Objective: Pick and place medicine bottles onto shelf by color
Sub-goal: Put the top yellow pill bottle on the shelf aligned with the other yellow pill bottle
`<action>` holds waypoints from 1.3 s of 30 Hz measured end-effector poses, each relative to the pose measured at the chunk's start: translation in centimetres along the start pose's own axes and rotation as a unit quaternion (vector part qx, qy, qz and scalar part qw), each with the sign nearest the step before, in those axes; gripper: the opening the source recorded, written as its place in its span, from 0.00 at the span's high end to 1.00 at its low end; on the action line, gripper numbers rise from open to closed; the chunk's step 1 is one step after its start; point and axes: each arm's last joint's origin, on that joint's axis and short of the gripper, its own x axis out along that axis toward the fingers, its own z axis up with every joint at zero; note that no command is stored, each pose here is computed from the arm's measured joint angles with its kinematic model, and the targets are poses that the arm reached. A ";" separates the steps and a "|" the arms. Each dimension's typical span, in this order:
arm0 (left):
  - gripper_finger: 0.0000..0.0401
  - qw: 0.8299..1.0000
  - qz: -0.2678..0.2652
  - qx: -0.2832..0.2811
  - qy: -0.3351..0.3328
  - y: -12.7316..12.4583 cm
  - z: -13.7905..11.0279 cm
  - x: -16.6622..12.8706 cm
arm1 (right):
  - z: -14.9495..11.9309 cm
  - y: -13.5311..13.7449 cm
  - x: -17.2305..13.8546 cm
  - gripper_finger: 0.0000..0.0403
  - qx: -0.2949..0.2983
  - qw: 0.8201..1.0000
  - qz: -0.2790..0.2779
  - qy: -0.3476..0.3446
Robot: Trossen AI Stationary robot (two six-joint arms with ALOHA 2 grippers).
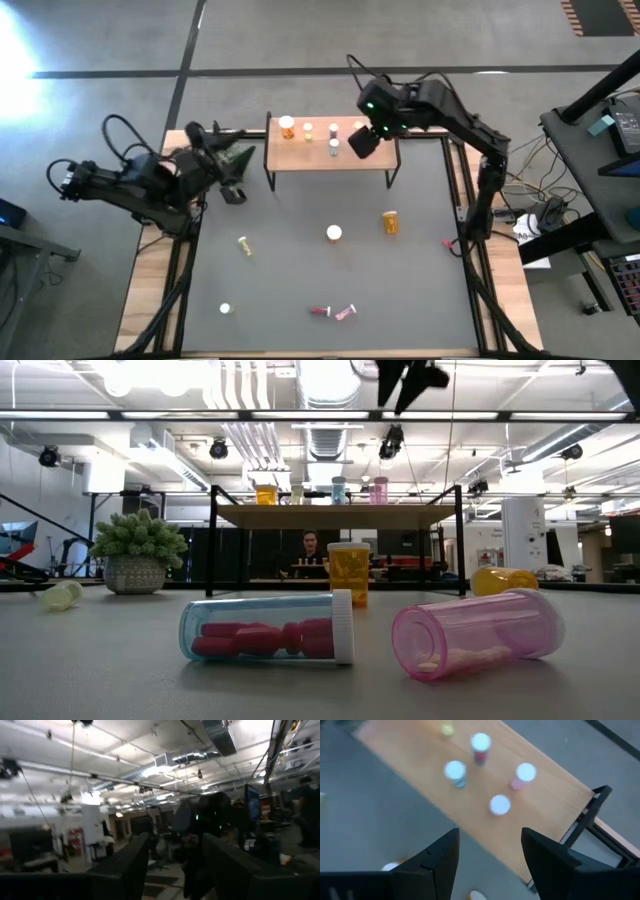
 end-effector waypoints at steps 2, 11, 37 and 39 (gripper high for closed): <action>0.58 0.999 -0.006 -0.039 0.013 -0.6 -0.2 0.6 | -0.8 0.5 -1.4 0.50 -0.006 1.000 0.010 -0.012; 0.58 0.973 -0.024 -0.197 0.118 -4.2 -2.2 3.4 | -5.1 1.8 -6.2 0.50 -0.070 0.996 0.030 -0.053; 0.58 0.553 0.271 -0.269 0.740 -8.9 -13.7 -5.6 | -15.7 -3.0 -3.5 0.50 -0.105 0.994 -0.023 0.024; 0.58 0.529 0.277 -0.258 0.760 -9.2 -14.9 -6.2 | -16.0 -3.1 -3.1 0.50 -0.106 0.994 -0.023 0.025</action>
